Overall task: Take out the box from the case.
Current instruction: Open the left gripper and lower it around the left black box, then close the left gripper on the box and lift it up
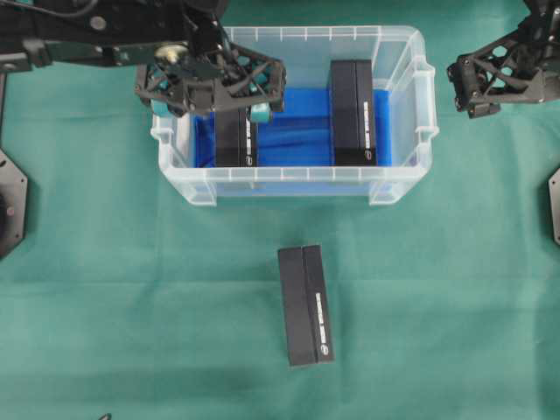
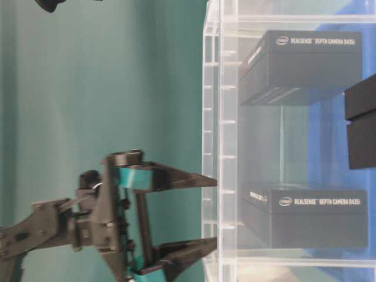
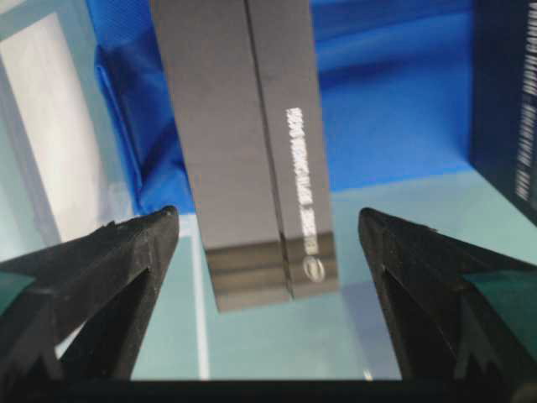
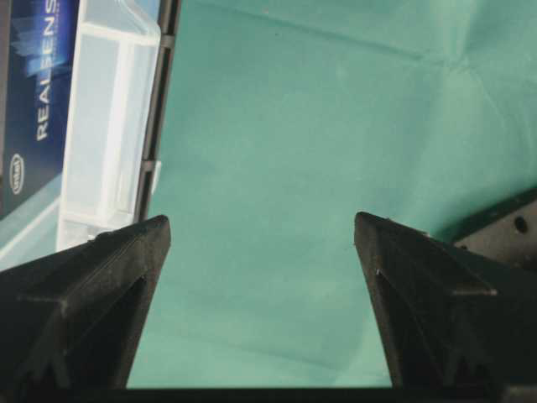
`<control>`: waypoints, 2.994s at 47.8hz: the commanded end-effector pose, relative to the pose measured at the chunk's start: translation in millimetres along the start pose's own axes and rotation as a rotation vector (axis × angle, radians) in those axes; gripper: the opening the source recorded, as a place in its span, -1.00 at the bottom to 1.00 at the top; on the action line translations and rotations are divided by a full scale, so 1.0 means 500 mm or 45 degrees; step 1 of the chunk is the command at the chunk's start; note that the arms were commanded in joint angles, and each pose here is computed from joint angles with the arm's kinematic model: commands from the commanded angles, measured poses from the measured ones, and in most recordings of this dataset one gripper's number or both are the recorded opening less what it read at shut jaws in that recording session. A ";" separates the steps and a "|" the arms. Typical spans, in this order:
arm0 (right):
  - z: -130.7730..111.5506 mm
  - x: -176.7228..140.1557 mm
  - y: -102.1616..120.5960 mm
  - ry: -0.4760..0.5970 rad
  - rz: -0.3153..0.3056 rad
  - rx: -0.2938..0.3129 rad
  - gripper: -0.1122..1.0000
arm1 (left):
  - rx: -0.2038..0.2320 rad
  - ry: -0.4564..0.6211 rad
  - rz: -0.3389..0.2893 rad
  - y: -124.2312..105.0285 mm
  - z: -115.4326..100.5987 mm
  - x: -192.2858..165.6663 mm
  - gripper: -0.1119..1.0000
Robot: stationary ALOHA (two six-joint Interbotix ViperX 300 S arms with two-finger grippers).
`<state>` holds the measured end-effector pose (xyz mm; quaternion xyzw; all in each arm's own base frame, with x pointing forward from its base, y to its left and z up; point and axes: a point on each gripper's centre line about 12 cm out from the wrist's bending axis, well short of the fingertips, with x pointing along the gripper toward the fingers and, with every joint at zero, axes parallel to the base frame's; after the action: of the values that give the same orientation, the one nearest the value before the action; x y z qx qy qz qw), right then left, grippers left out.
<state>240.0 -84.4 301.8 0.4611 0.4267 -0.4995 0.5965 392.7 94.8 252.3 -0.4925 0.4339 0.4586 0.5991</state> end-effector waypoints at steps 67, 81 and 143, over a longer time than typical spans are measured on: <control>0.005 -0.010 0.007 -0.027 0.069 -0.001 0.76 | -0.095 0.043 -0.011 0.027 0.008 0.087 0.29; 0.004 -0.010 0.008 -0.021 0.071 0.002 0.76 | -0.100 0.038 -0.024 0.023 0.009 0.080 0.29; -0.001 -0.013 0.004 -0.022 0.078 -0.007 0.76 | -0.083 -0.027 -0.167 -0.015 0.047 -0.276 0.29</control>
<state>241.5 -83.8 301.9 0.4663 0.4159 -0.4896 0.6082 383.2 104.7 357.4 -0.5265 0.4022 0.4519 0.5973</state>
